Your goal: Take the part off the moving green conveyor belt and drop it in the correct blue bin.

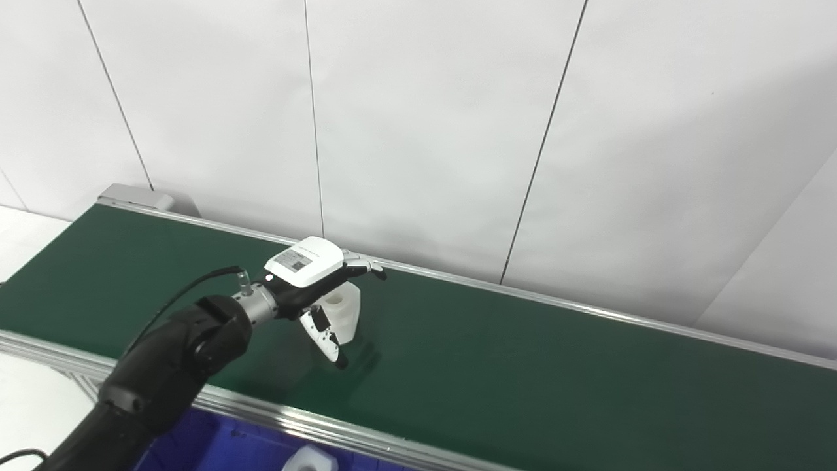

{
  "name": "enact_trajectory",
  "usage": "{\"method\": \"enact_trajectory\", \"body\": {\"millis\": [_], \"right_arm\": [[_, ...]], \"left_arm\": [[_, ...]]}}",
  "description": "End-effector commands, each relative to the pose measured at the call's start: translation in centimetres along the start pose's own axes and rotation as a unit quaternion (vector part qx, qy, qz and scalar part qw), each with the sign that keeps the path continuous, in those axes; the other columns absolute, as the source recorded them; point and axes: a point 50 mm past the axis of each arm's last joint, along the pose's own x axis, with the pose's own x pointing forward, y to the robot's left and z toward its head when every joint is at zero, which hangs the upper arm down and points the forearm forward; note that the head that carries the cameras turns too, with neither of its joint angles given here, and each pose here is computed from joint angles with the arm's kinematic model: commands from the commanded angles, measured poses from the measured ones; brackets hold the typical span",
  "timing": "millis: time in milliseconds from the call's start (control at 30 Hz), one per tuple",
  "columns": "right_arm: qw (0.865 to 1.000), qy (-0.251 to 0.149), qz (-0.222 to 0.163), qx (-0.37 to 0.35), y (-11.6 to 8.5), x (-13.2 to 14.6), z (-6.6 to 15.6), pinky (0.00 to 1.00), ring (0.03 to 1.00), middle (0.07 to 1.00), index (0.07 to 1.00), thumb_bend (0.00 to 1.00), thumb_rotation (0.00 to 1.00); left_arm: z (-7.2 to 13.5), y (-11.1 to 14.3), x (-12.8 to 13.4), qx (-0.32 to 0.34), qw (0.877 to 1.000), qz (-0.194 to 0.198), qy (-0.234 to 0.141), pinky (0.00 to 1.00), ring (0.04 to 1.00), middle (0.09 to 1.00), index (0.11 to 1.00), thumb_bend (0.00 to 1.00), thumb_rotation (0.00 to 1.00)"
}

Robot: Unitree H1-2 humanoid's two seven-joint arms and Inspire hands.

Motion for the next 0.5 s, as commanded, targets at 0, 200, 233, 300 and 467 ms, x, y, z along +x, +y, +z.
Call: {"method": "enact_trajectory", "body": {"millis": [0,200,233,300,467], "right_arm": [[0.999,-0.038,0.004,0.001,0.3,0.1,1.1,1.0,0.975,1.0,1.0,0.93,0.92],[0.999,-0.038,0.005,0.01,0.4,-0.2,1.2,0.99,0.981,1.0,1.0,0.94,0.91],[0.999,-0.038,0.005,0.008,0.4,-0.2,1.2,0.99,0.981,1.0,1.0,0.95,0.92],[0.999,-0.038,0.005,0.006,0.5,-0.2,1.2,0.98,0.982,1.0,1.0,0.94,0.92],[0.999,-0.039,0.008,0.002,0.6,-0.4,1.3,0.97,0.984,1.0,1.0,0.94,0.93]], "left_arm": [[0.1,2.2,1.6,0.007,0.999,0.043,0.003,0.71,0.833,0.854,0.827,1.0,0.43],[1.1,0.7,3.6,-0.011,0.999,0.031,0.011,0.75,0.846,0.865,0.843,1.0,0.45],[1.3,0.5,3.9,-0.008,0.999,0.036,0.013,0.75,0.846,0.866,0.846,1.0,0.46],[1.7,0.2,4.5,-0.005,0.998,0.056,0.016,0.74,0.83,0.852,0.84,1.0,0.4],[3.0,-0.9,5.8,0.008,0.99,0.133,0.04,0.74,0.818,0.839,0.824,0.95,0.26]]}}
